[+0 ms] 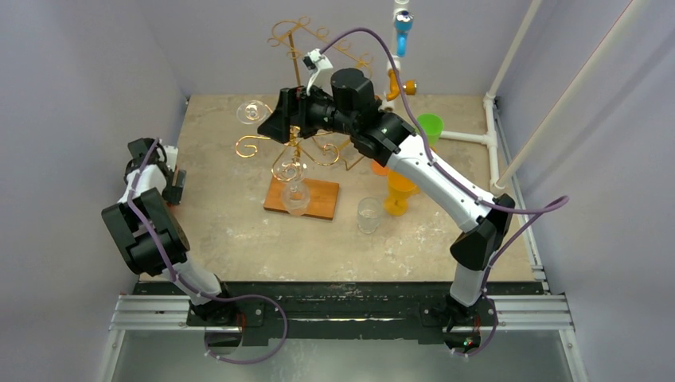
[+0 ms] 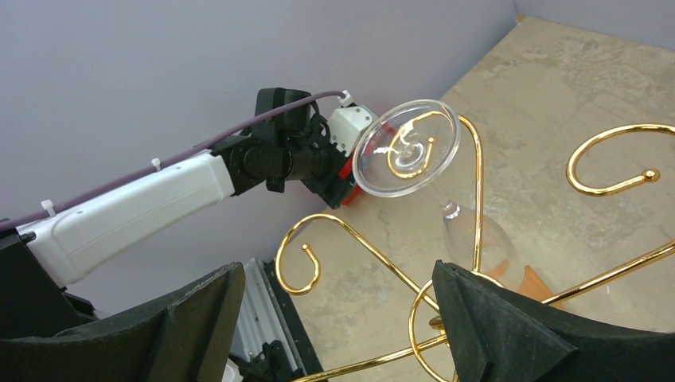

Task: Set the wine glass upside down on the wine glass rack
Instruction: Pick up the wine glass at the center of the board.

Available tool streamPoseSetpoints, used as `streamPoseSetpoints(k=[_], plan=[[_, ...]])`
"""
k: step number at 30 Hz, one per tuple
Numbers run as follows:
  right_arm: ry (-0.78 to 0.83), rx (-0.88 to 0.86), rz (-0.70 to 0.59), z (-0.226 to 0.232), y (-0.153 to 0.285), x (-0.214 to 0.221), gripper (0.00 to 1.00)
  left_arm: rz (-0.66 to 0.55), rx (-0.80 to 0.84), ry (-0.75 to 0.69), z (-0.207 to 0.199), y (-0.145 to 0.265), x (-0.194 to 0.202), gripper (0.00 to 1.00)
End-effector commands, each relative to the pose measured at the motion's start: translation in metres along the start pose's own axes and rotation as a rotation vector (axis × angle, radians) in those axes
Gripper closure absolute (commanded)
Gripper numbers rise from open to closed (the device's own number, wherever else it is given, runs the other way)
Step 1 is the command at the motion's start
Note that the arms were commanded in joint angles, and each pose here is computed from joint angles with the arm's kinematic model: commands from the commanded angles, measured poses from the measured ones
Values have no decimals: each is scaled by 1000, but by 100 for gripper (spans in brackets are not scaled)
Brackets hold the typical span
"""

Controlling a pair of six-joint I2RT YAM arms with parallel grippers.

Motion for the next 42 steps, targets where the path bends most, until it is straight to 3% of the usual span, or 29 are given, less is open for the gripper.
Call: streamPoseSetpoints(k=[1, 5, 9, 22, 26, 34, 39, 42], plan=[[42, -73, -80, 21, 23, -22, 1, 48, -74, -17, -2, -6, 5, 18], [40, -74, -83, 20, 25, -21, 1, 53, -54, -23, -8, -10, 4, 19], [40, -75, -86, 21, 27, -21, 1, 8, 26, -28, -19, -3, -2, 19], [41, -77, -99, 20, 31, -25, 1, 22, 332, -134, -63, 11, 6, 20], [37, -77, -99, 20, 31, -24, 1, 32, 408, -175, -78, 16, 9, 14], [36, -70, -107, 18, 34, -27, 1, 34, 395, -186, -80, 8, 7, 3], [34, -68, -110, 18, 35, -28, 1, 21, 410, -205, -88, 7, 4, 10], [34, -65, -111, 17, 35, -29, 1, 7, 434, -207, -92, 8, 4, 21]])
Point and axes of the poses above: each gripper's point midway between its finger pads, its own y axis back along the fingers, its own z axis along the line the jaws close on, x = y × z, the point moved 8 cm from there along y, back along the fingers, and after that the axes turned 4 degrees about -y, right-handed, at the moved point
